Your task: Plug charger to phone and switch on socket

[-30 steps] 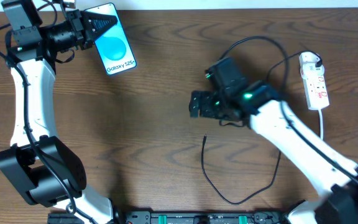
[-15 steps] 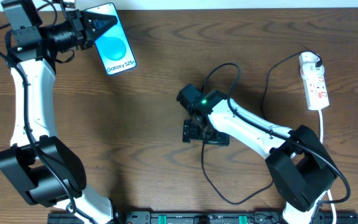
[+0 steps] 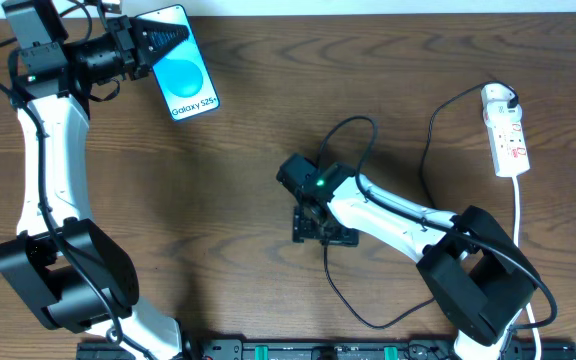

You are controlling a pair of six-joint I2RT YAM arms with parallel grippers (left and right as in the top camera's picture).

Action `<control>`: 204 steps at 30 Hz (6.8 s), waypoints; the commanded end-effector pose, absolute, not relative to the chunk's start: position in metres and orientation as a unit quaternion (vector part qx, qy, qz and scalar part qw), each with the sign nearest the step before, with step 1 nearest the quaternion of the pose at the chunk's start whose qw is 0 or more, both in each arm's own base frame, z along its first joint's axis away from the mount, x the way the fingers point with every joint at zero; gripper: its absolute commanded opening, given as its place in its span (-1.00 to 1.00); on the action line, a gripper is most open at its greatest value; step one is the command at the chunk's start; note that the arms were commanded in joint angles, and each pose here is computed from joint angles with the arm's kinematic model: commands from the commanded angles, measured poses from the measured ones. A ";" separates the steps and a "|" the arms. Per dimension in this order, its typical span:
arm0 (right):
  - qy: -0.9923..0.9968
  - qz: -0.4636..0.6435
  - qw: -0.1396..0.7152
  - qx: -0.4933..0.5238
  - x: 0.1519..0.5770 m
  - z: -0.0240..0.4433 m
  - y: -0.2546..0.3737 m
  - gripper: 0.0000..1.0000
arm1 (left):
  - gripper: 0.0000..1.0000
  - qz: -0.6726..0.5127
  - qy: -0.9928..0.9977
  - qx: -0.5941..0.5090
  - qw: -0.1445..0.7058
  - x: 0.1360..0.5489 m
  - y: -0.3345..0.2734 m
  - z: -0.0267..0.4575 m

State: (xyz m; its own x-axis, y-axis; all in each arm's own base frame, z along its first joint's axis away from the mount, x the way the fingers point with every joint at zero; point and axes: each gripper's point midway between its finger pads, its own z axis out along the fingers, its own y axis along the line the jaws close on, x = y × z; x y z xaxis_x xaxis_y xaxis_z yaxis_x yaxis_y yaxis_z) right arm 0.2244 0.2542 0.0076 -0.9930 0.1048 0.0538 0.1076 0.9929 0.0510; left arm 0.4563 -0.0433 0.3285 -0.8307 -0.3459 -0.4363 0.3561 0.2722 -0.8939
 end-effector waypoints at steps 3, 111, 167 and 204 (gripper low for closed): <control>-0.998 -0.018 0.022 -0.061 0.223 0.003 0.250 0.09 | -0.85 -0.606 0.739 0.017 0.295 0.452 -0.044 0.331; -0.625 -0.674 -0.197 0.341 0.330 0.239 0.354 -0.98 | -0.85 -0.613 0.733 0.005 0.296 0.459 -0.043 0.343; -0.567 -0.715 -0.231 0.338 0.320 0.302 0.352 -0.98 | -0.85 -0.650 0.686 0.133 0.300 0.448 -0.140 0.401; -0.569 -0.715 -0.238 0.329 0.324 0.303 0.352 -0.98 | -0.85 -0.661 0.689 0.129 0.268 0.442 -0.155 0.397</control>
